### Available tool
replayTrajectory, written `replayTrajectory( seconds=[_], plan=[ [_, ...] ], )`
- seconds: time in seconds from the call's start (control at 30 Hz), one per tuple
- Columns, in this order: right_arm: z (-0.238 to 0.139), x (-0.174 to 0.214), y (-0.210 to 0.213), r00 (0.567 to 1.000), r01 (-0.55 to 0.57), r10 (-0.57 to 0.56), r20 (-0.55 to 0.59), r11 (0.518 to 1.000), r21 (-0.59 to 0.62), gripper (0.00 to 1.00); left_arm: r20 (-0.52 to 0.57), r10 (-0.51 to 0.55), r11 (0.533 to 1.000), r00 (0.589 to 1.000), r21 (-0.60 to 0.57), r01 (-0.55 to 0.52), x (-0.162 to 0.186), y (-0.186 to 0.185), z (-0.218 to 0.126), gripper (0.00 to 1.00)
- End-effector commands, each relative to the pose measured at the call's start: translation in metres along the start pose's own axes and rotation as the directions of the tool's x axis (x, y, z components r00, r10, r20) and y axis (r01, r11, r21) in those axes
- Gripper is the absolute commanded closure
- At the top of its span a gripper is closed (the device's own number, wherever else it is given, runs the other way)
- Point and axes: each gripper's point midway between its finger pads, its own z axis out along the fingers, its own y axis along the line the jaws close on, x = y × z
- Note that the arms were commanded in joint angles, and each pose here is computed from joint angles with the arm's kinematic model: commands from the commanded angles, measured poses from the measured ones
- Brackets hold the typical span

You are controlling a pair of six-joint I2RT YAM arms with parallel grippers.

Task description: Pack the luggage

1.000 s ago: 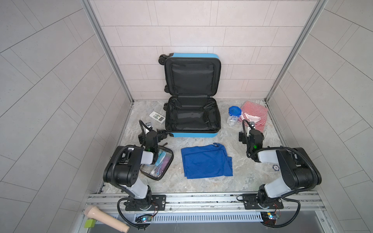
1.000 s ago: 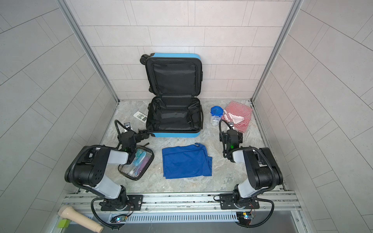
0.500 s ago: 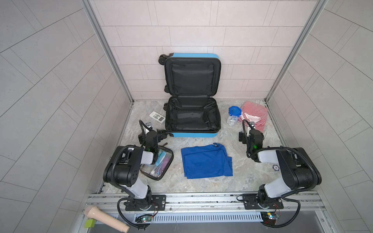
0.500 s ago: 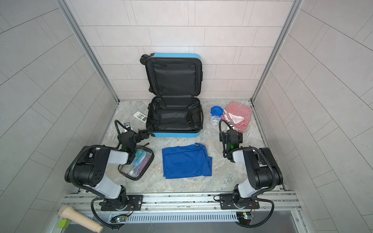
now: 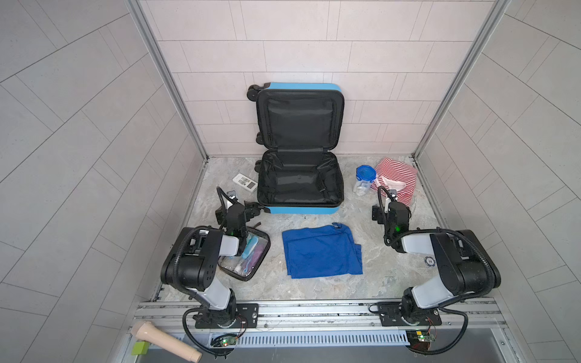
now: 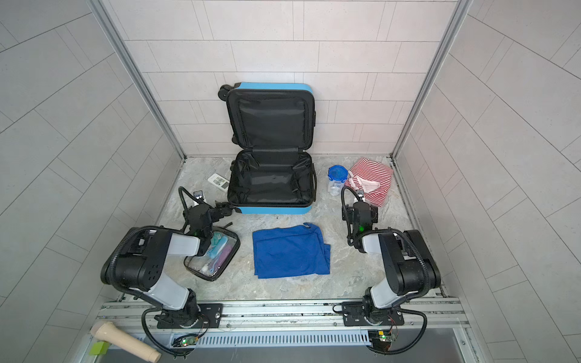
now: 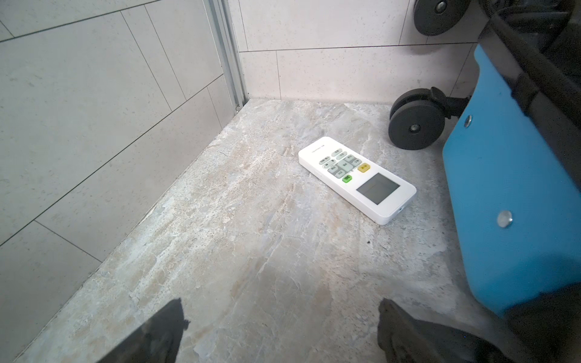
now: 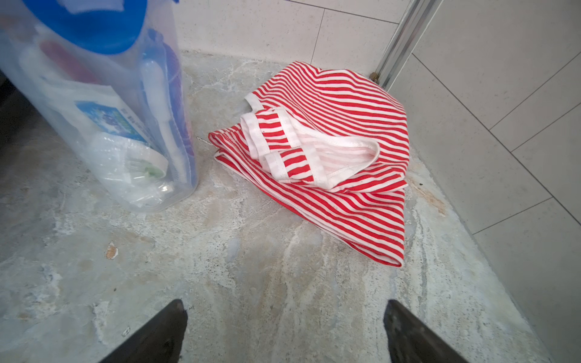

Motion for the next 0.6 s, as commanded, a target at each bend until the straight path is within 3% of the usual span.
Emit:
replayTrajectory(
  seconds=[0.0,0.57],
  plan=[
    [-0.0024,-0.0092,-0.0007,1.0,-0.006,0.006,0.028,1.0,0.002,0.0,0.016,0.002,1.0,1.0,-0.004,-0.001,-0.0043,0.0021,-0.0002,0.0],
    [-0.0023,-0.0092,-0.001,1.0,-0.006,0.006,0.028,1.0,0.003,0.0,0.017,0.0,1.0,1.0,-0.005,0.0,-0.0048,0.0028,-0.0002,0.0]
  ],
)
